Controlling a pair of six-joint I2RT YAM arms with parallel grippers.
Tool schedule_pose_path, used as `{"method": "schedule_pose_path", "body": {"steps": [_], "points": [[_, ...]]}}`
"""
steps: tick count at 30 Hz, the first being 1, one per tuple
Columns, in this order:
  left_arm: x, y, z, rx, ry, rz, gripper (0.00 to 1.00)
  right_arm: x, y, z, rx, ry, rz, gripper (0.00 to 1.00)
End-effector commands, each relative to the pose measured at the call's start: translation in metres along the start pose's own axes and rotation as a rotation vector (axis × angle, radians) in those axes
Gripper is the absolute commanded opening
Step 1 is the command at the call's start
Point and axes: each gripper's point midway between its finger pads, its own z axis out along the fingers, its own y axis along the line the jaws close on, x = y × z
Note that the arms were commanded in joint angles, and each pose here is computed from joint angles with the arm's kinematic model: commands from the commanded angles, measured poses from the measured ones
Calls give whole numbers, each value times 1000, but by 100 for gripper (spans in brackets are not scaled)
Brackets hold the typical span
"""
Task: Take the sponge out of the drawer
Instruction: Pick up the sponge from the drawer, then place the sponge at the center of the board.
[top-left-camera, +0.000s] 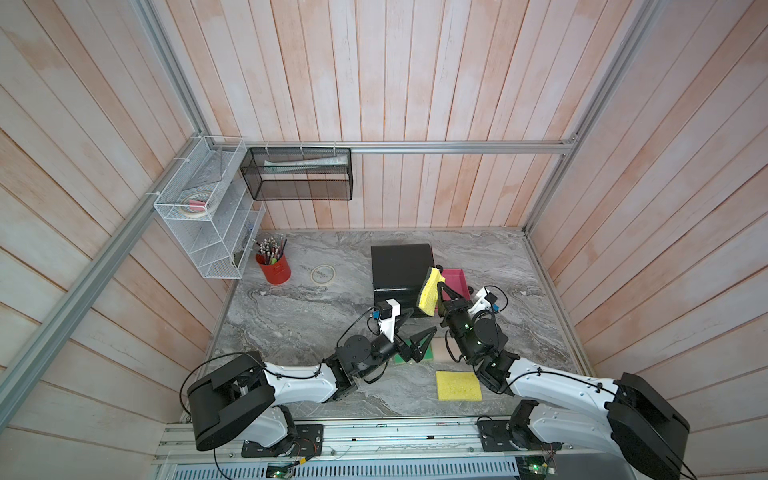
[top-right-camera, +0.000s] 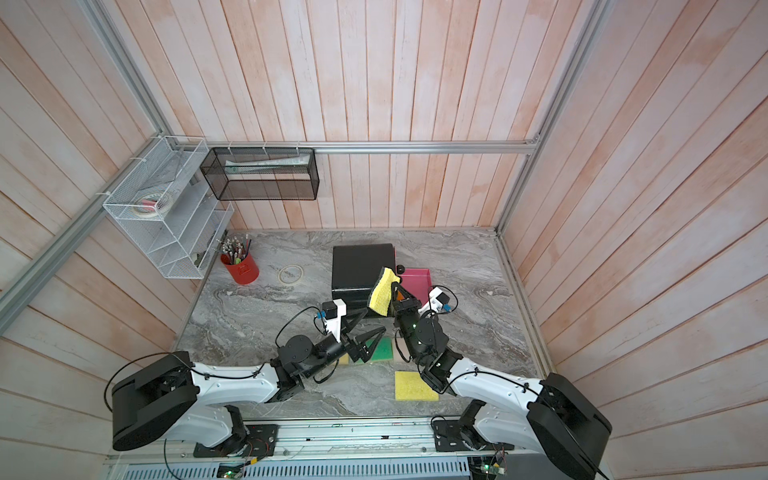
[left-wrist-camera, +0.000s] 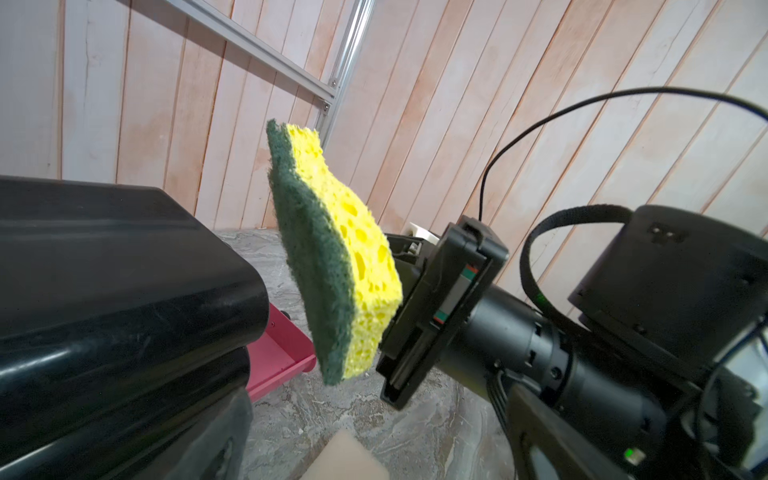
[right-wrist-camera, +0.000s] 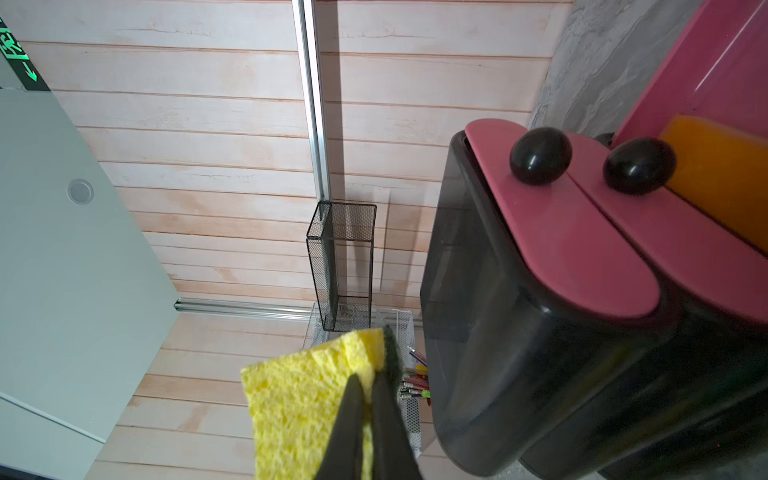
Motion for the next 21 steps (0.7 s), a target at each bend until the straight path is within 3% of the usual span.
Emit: {"method": "schedule_pose_path", "body": {"steps": [1,6,9,11,18,21], "points": [[-25,2,6,-38,-113,14,97,5,21,3,-54,-15,73,0],[-26,10,9,-73,-143,11,94,18,24,1,-70,26,90,0],[-31,10,9,-79,-162,15,86,21,29,-3,-90,33,89,0],[-35,11,8,-89,-178,13,73,23,28,-4,-80,38,90,0],[-41,12,8,-99,-210,18,47,31,27,-7,-77,70,102,0],[-42,12,9,-98,-214,18,31,32,28,-7,-78,79,103,0]]}}
